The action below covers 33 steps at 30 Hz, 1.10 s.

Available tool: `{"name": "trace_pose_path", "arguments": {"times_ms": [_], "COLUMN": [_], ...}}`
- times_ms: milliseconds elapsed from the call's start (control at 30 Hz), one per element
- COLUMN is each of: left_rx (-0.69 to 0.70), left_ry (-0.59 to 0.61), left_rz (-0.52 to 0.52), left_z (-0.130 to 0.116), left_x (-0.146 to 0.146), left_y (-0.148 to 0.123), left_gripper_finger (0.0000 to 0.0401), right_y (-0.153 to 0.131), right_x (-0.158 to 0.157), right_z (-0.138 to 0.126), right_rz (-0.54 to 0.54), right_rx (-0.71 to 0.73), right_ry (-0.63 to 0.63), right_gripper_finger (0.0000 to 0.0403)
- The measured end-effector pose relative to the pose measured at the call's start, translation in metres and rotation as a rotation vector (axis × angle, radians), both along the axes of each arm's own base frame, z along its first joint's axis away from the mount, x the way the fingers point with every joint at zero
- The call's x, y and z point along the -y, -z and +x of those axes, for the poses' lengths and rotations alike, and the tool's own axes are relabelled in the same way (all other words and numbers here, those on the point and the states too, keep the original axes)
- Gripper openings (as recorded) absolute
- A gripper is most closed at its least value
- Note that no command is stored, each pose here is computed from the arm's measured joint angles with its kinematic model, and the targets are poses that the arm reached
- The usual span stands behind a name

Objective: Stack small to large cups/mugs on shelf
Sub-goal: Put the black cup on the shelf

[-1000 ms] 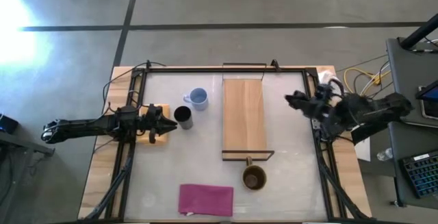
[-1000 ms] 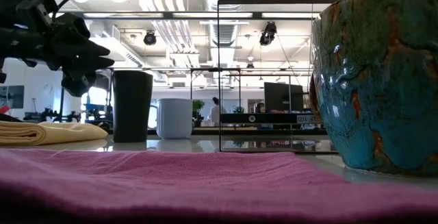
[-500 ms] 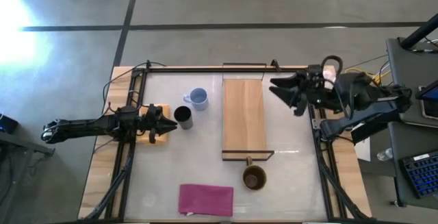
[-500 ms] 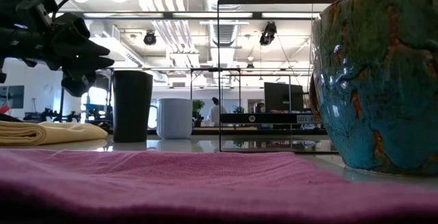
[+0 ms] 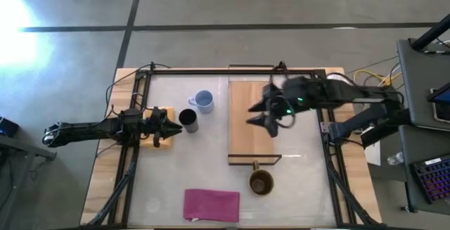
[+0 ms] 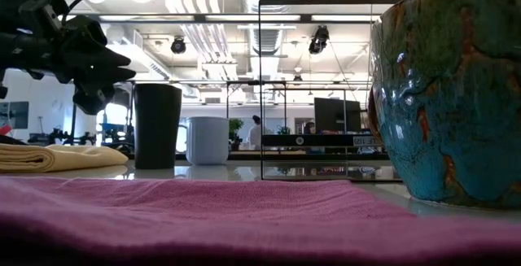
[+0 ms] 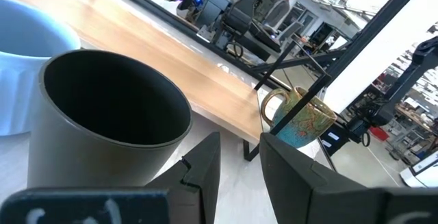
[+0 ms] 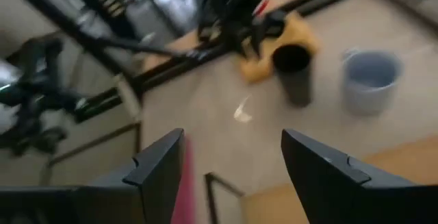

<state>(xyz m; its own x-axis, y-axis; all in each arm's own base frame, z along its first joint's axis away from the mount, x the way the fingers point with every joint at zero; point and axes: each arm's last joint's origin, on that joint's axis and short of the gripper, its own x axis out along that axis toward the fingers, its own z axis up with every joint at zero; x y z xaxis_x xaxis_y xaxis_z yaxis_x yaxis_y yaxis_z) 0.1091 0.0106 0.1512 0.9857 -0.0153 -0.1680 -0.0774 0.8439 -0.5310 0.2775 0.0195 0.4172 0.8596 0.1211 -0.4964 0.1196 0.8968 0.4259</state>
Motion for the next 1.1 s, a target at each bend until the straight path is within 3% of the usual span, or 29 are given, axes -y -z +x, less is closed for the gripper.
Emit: {"name": "trace_pose_path", "arguments": {"times_ms": [100,267,633,767,933,1100], "left_rx": [0.000,0.000,0.000,0.000,0.000,-0.001], "left_ry": [0.000,0.000,0.000,0.000,0.000,-0.001], "left_rz": [0.000,0.000,0.000,0.000,0.000,0.000], "left_z": [0.000,0.000,0.000,0.000,0.000,0.000], "left_x": [0.000,0.000,0.000,0.000,0.000,0.000], "left_y": [0.000,0.000,0.000,0.000,0.000,0.000], "left_gripper_finger": [0.0089,0.0089,0.0089,0.0089,0.0089,0.0089], "right_y": [0.011,0.029,0.034,0.042,0.055,0.072], "right_x": [0.004,0.003,0.006,0.031,0.073,0.090], "right_z": [0.015,0.037,0.100,0.116,0.129,0.156], "right_rz": [0.083,0.090,0.121,0.084,0.112,0.118], "right_rx": [-0.054,-0.112,-0.023,-0.144,-0.338,-0.383], "right_ry": [-0.024,-0.019,0.033,0.142,0.242,0.219], "right_gripper_finger": [0.0238,0.0238,0.0238,0.0238,0.0238,0.0238]}}
